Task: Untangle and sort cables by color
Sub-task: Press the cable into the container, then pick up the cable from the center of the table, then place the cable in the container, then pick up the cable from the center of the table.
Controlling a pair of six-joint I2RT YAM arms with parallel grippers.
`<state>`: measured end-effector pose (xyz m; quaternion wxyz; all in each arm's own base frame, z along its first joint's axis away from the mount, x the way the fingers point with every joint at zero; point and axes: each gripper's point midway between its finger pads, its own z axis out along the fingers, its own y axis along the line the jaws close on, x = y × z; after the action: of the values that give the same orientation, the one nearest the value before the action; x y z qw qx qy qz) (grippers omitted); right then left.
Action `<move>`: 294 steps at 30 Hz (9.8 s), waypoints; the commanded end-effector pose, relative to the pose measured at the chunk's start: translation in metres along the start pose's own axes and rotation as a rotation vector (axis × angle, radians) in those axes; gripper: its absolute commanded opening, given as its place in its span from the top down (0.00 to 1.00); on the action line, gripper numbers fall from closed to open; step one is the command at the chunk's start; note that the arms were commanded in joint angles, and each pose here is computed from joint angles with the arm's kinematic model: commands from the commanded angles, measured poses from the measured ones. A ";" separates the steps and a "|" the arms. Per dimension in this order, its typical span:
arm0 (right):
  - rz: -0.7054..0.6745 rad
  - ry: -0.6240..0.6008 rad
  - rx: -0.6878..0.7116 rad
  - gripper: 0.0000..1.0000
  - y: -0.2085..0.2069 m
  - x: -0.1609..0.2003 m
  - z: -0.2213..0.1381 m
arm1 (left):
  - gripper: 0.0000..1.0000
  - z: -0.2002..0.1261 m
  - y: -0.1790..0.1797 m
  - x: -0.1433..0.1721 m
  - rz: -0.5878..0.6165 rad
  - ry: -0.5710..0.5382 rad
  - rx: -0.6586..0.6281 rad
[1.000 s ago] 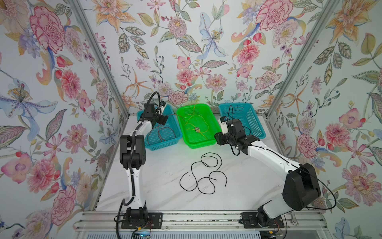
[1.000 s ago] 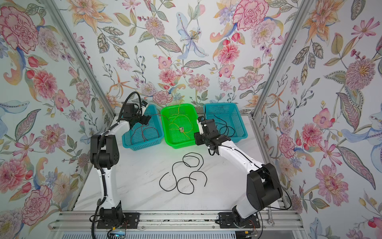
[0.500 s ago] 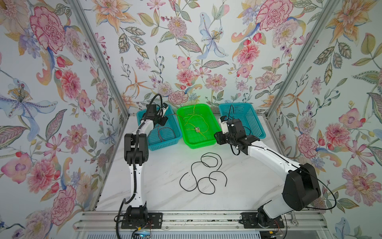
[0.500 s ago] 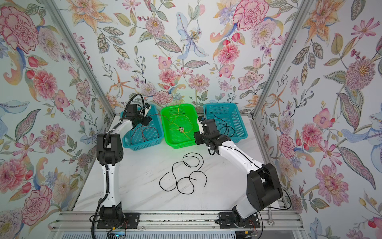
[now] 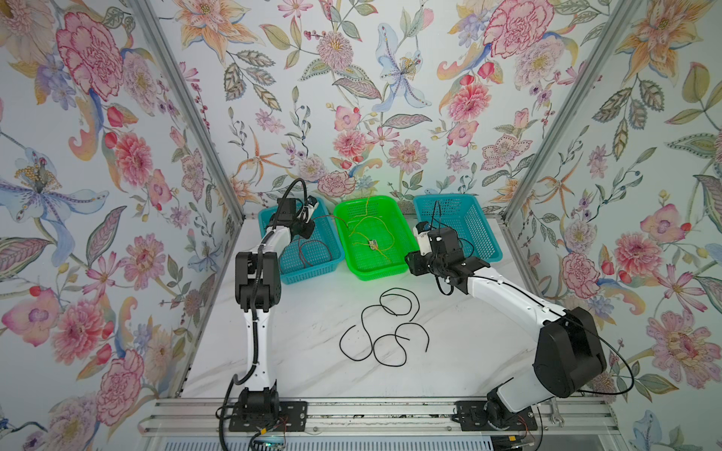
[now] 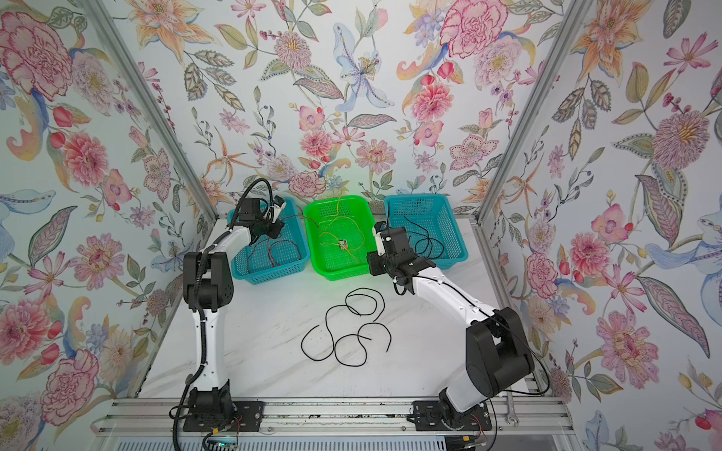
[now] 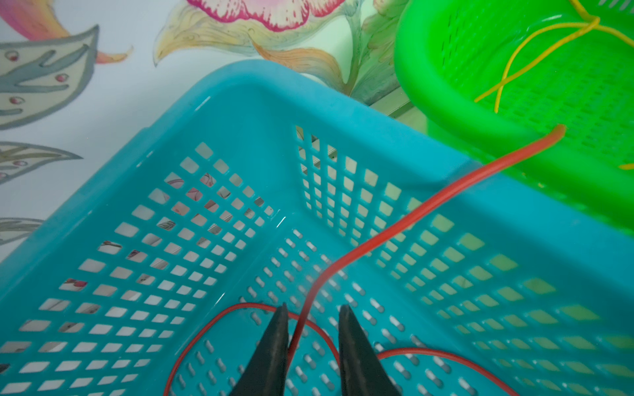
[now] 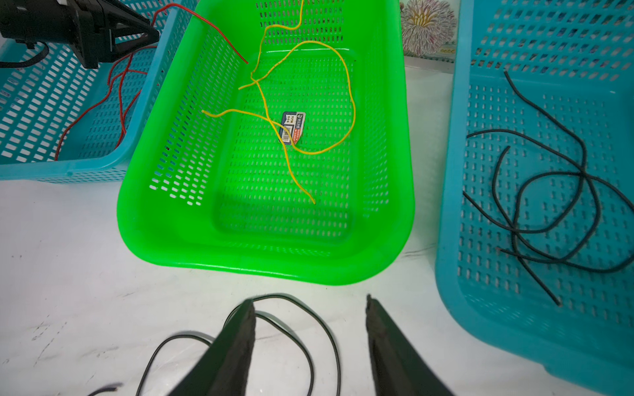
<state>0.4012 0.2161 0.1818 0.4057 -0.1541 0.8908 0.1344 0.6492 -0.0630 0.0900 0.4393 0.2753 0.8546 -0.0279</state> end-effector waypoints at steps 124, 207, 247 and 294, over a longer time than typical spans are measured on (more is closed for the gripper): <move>-0.171 0.232 -0.357 0.97 0.108 0.088 -0.091 | 0.01 -0.188 -0.360 0.027 0.036 -0.329 0.489; 0.136 -0.090 0.238 0.47 -0.149 -0.110 -0.032 | 0.01 -0.258 -0.354 0.015 0.044 -0.390 0.463; -0.267 0.627 -0.182 0.60 0.076 0.237 -0.045 | 0.01 -0.258 -0.355 0.046 0.046 -0.353 0.441; -0.181 0.278 -0.427 0.99 0.119 0.110 -0.129 | 0.01 -0.231 -0.402 0.033 0.005 -0.399 0.642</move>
<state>0.2038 0.2592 0.1678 0.2382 -0.3341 0.8804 0.2378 0.2614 -0.3095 0.1133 0.4703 0.3887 0.7199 -0.3309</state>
